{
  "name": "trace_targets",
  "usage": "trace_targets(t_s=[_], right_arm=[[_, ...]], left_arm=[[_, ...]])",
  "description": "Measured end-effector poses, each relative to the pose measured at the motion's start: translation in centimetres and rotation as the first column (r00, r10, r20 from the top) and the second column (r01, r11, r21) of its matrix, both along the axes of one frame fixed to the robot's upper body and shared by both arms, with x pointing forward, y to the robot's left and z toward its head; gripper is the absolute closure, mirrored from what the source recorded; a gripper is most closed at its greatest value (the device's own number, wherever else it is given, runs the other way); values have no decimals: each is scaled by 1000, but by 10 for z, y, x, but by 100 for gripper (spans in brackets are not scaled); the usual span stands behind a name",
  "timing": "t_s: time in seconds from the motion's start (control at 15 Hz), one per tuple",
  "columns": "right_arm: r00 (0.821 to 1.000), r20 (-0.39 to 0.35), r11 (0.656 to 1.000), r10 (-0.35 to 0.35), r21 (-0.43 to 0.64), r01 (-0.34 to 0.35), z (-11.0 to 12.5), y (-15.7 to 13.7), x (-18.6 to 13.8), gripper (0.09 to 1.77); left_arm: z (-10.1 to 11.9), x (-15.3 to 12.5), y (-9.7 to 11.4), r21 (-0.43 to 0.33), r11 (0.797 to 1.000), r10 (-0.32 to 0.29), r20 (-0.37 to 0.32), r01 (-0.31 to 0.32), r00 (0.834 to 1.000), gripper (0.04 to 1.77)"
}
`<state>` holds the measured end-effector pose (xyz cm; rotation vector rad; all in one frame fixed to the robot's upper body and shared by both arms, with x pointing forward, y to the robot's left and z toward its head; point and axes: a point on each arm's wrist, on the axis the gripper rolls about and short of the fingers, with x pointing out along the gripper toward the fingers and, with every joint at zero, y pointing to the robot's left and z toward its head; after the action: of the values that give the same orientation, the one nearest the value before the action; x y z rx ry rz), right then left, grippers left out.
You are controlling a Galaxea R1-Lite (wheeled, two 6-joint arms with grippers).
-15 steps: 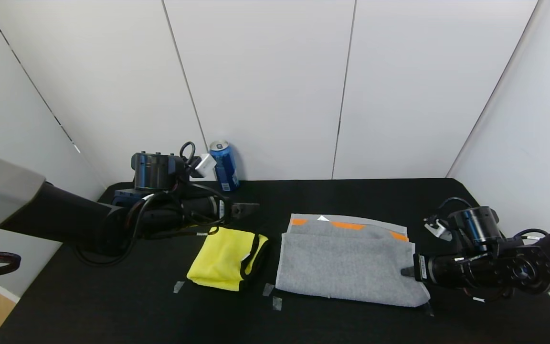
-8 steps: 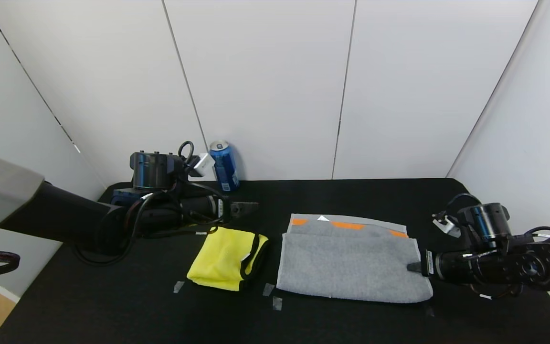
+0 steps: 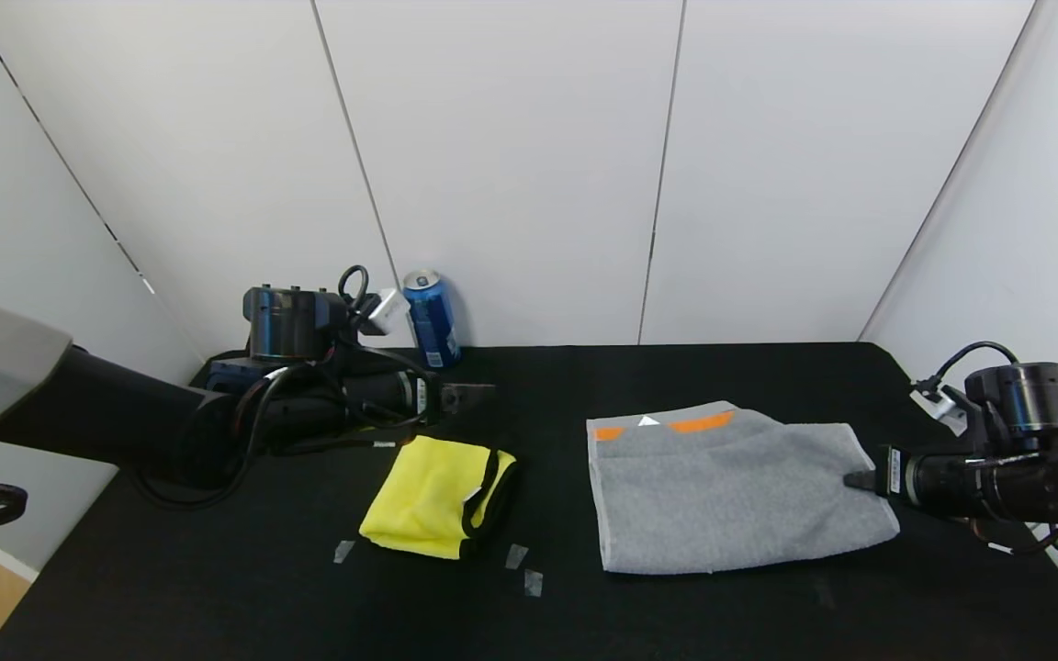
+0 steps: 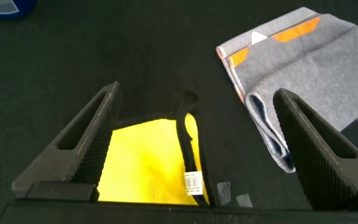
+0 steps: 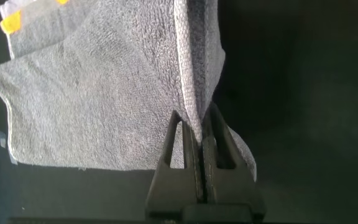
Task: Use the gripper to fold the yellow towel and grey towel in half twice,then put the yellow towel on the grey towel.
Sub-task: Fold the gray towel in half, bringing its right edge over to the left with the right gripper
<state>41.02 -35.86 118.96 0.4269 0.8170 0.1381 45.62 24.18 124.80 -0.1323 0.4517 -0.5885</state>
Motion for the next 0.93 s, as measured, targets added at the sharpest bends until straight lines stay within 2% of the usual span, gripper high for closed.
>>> trace_targets(t_s=[0.2,0.4,0.67,0.93], right_arm=[[1000,10,1000,29,-14,-29,16,3,-1,172],[993,26,993,118,-15,-118,32,33,4,172],[966,43,967,256,-14,-256,52,83,11,172],[940,63,942,336,-3,-337,63,125,23,172]], left_arm=[[1,0,1,0,1000,0,3,0,1000,9],[3,-1,1,-1,1000,1,7,-1,1000,9],[6,-2,2,-3,1000,2,14,-2,1000,9],[8,-3,3,-5,1000,5,21,-4,1000,9]])
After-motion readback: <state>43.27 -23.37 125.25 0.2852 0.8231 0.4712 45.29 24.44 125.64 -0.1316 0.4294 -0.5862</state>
